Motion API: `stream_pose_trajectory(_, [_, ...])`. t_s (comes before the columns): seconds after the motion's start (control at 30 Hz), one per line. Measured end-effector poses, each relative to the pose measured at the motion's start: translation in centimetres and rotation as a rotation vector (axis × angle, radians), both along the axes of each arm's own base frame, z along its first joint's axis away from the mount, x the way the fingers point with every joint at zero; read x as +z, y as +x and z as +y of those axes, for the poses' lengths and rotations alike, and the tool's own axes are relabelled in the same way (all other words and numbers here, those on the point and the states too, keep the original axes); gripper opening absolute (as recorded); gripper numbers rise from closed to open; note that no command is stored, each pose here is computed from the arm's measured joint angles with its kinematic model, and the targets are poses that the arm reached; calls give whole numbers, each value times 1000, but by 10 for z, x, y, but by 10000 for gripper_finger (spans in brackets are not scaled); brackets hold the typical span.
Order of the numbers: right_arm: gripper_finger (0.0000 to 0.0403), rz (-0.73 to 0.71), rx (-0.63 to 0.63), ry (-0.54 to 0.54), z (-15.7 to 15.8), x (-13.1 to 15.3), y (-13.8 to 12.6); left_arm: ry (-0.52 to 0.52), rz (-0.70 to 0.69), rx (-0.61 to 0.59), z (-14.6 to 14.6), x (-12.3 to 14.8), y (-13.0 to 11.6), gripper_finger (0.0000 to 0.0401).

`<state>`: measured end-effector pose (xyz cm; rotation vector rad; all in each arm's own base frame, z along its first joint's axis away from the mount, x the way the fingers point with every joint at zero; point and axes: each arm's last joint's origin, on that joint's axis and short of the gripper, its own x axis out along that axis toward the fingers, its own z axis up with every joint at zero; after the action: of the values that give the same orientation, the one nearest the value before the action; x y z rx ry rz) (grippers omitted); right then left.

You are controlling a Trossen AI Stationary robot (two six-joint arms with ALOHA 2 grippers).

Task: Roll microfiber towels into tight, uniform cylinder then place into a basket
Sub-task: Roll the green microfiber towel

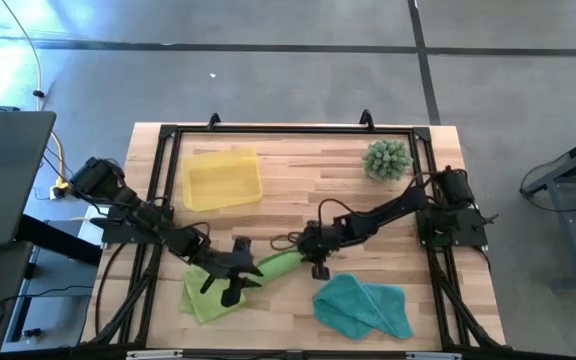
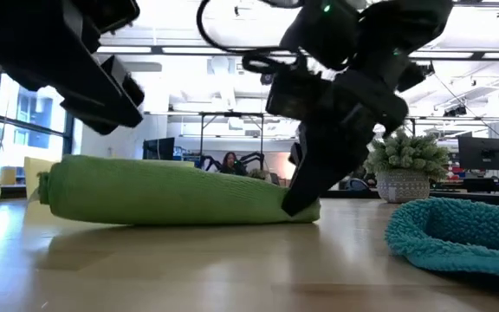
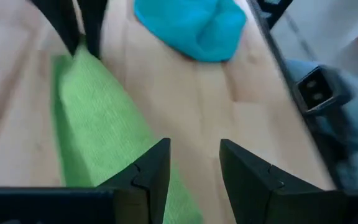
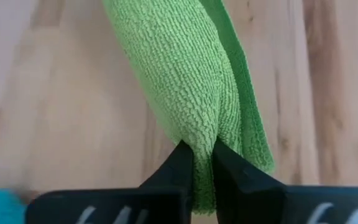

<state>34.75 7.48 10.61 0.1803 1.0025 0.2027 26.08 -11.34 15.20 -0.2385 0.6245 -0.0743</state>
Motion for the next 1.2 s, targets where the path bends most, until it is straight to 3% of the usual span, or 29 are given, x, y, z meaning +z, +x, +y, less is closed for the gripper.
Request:
stream_pose_trajectory(0.2, [9,66,-90,249,-20,1,4,214,-68,76,-3,-4,1,129])
stream_pose_trajectory(0.37, [11,86,-158,326,-29,1,6,267,-60,128,-1,-10,3,129])
stream_pose_trajectory(0.67, [12,71,-158,315,-29,2,7,353,33,139,-1,-45,7,129])
stream_pose_trajectory(0.8, [19,47,-111,279,-28,2,7,333,71,158,-2,-58,7,129])
stream_pose_trajectory(1.0, [93,-26,20,178,-27,11,5,294,92,178,-3,-65,7,129])
stream_pose_trajectory(1.2, [148,-153,147,103,-27,45,-1,293,93,178,-3,-65,7,129])
